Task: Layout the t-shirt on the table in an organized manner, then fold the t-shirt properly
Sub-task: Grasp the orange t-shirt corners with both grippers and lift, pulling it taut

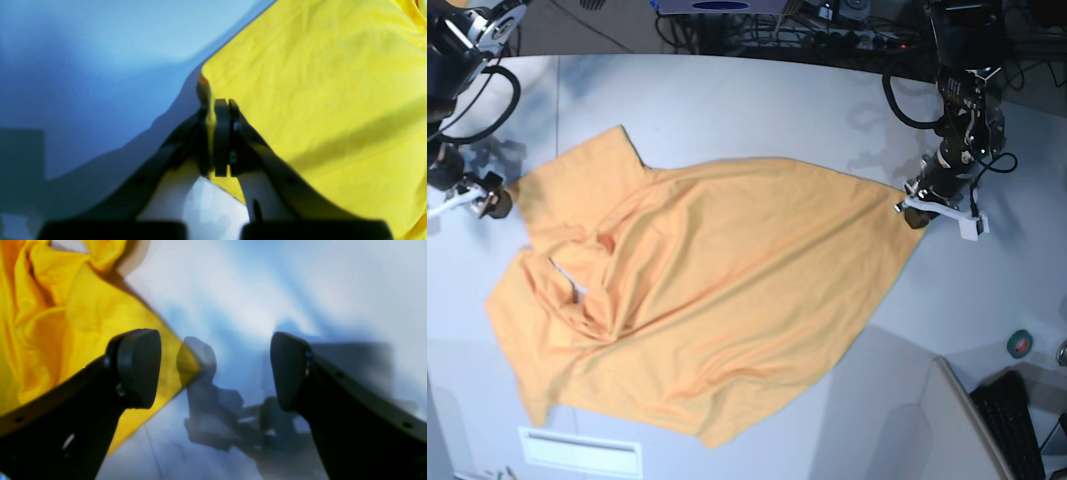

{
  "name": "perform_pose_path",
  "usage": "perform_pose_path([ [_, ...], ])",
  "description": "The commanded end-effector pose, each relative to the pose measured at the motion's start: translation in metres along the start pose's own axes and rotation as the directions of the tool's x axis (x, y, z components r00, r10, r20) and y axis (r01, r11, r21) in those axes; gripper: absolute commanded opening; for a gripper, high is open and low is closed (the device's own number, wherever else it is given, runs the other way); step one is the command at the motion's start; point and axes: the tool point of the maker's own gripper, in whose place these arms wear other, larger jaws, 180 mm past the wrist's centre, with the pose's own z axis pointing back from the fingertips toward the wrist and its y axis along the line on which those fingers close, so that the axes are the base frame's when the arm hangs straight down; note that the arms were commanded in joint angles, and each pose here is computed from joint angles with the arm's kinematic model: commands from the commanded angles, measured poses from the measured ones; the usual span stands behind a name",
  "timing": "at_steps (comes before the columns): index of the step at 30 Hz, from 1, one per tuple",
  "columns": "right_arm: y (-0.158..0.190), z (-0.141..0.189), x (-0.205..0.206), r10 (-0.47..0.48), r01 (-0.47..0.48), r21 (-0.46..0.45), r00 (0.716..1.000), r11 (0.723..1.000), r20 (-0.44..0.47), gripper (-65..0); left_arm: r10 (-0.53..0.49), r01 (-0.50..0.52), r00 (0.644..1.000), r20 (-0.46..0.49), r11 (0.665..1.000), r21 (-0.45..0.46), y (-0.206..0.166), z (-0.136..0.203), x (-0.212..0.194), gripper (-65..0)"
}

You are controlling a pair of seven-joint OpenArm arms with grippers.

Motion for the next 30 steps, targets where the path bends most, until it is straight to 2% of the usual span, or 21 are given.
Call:
perform_pose_path([
  [1,0.001,0.002,0.002,0.024,-0.024,0.008,1.000,1.000,-0.002,-16.7,-0.016,0.017,0.999,-0.035,1.000,0.018,0.006,0.002,-0.005,-65.0],
  [5,0.015,-0.004,-0.021,0.074,-0.071,0.060,0.996,0.996,-0.052,-17.0,-0.017,0.017,0.999,-0.032,1.000,0.017,0.005,0.001,-0.004,-65.0],
  [14,0.015,-0.005,-0.049,0.058,-0.051,0.064,0.993,0.997,-0.099,-17.0,-0.017,0.018,0.999,-0.035,1.000,0.020,0.007,0.003,-0.006,-65.0],
  [24,0.037,-0.015,-0.070,0.029,-0.016,0.105,0.992,0.994,-0.121,-17.4,-0.014,0.015,0.999,-0.037,1.000,0.024,0.009,0.003,-0.007,-65.0],
  [26,0.037,-0.015,-0.071,0.028,-0.015,0.106,0.992,0.994,-0.122,-21.6,-0.014,0.015,0.999,-0.037,1.000,0.024,0.009,0.003,-0.007,-65.0],
  [30,0.039,-0.016,-0.072,0.023,-0.010,0.110,0.993,0.994,-0.119,-33.9,-0.015,0.016,0.999,-0.038,1.000,0.023,0.008,0.003,-0.007,-65.0],
])
